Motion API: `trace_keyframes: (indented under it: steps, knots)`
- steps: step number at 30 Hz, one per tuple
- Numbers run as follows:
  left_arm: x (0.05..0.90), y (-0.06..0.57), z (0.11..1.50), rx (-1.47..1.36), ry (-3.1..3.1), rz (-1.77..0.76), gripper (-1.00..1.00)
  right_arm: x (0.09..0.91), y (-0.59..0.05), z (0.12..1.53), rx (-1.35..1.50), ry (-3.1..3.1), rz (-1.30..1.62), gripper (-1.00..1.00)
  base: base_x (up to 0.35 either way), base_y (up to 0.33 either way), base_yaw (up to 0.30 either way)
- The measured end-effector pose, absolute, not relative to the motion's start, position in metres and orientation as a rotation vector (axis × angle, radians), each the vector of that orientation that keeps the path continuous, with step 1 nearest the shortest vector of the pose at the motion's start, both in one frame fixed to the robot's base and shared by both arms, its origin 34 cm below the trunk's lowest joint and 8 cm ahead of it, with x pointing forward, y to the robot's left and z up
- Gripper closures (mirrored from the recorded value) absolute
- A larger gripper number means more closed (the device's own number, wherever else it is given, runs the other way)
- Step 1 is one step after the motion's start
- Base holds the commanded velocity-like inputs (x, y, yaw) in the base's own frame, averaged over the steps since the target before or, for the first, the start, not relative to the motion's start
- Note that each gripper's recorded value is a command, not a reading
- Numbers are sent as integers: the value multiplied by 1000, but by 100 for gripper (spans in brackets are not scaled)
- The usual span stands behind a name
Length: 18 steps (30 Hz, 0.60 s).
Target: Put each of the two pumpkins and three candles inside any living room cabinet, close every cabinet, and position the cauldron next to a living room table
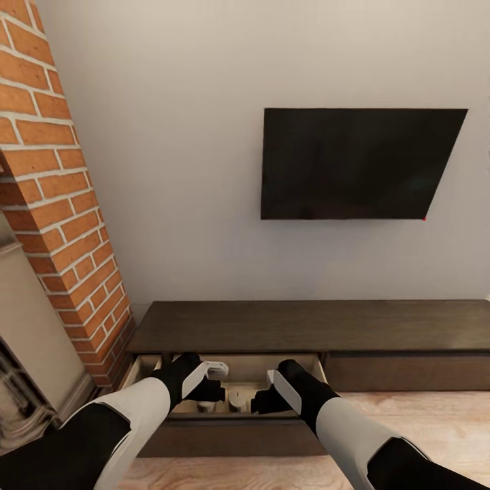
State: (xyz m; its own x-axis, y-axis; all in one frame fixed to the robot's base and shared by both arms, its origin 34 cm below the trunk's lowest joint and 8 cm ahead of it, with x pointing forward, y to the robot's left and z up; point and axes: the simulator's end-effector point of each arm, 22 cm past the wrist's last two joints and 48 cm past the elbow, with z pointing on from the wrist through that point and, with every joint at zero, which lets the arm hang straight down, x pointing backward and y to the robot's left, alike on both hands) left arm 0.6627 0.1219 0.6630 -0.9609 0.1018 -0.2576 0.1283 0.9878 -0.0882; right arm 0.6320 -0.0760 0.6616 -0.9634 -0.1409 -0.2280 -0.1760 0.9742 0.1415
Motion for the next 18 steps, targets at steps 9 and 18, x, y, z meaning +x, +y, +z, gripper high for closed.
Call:
trace_keyframes:
  steps: [9,18]
  knots:
    - [679,123,671,137,2784,-153,-100,632,-78,664,-274,2886,205,-100,-109,-69,0]
    - [680,124,674,136,2776,-147,-100,627,-82,661,-278,2895,187,-100,-157,-120,0]
